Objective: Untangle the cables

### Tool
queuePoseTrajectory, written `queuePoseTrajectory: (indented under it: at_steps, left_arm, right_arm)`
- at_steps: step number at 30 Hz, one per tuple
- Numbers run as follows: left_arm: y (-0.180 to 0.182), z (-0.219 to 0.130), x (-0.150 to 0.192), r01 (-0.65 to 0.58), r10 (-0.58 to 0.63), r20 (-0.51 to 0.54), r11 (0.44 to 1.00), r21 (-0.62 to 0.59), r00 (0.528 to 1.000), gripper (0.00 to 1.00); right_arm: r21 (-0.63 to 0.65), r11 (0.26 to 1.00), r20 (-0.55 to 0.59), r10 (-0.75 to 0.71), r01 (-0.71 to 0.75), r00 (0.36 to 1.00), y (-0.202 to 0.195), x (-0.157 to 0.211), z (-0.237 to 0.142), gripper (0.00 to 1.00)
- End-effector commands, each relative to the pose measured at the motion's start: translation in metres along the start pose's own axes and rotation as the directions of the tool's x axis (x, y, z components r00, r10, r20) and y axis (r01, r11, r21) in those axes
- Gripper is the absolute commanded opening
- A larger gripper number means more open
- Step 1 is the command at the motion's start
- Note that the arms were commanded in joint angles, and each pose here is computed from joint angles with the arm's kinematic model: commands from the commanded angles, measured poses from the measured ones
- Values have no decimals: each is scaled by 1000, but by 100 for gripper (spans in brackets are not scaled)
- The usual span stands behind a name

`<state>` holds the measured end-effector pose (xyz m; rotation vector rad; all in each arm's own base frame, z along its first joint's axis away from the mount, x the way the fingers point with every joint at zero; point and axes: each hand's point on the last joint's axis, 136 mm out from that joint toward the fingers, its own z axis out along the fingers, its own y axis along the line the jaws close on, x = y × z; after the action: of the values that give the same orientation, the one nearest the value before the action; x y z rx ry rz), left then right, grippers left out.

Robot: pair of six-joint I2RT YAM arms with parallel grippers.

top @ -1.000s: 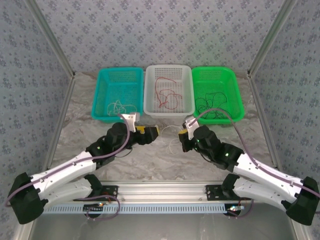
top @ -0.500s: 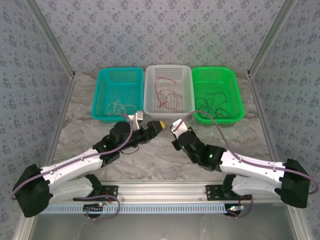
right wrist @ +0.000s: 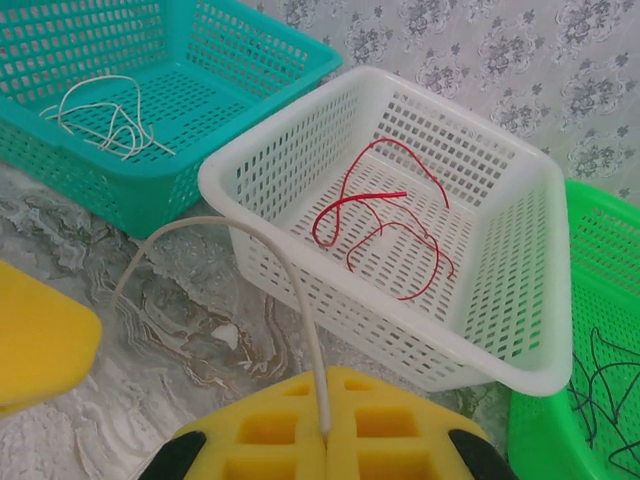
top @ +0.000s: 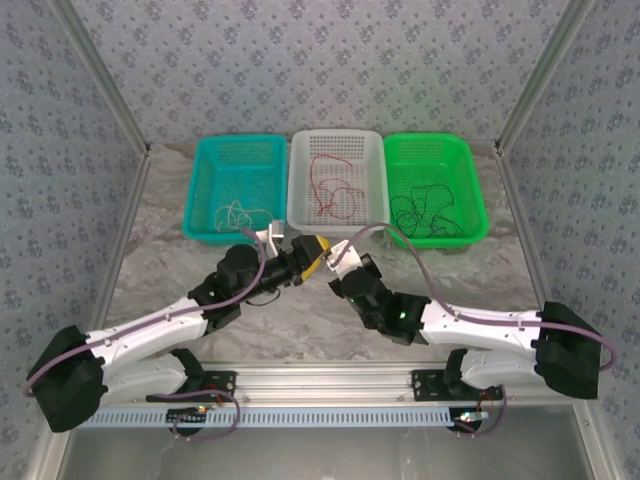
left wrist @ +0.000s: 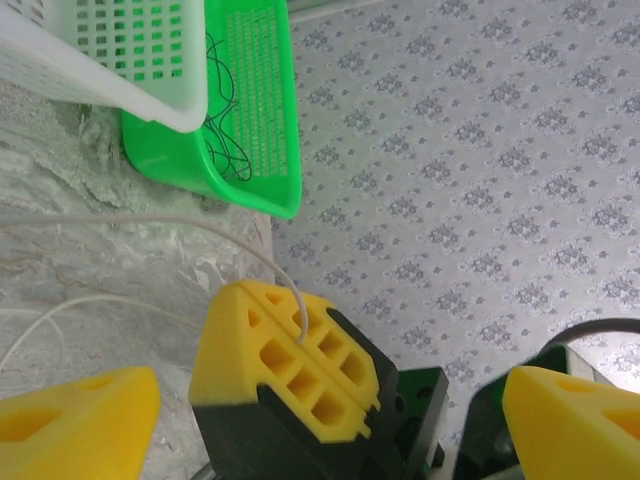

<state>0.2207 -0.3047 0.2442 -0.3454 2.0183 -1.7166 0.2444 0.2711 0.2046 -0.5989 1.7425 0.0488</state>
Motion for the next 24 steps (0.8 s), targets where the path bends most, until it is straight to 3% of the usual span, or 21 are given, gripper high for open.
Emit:
queuePoseTrajectory:
  at_steps: [1, 9, 20, 24]
  left_arm:
    - [-1, -3, -13, 3, -4, 57, 1000, 19, 998, 86]
    - [7, -5, -32, -1, 0, 115, 1000, 7, 993, 83]
    - [14, -2, -44, -3, 5, 150, 1000, -14, 989, 53]
    - [10, 8, -42, -9, 7, 124, 1000, 13, 992, 47]
  right_arm:
    - [-27, 998, 87, 55, -53, 995, 8, -26, -9, 0]
    - [-178, 982, 102, 88, -68, 991, 27, -23, -26, 0]
    - [-309, 947, 76, 113, -84, 991, 38, -9, -42, 4]
    - [-345, 935, 91, 121, -83, 988, 46, -13, -43, 5]
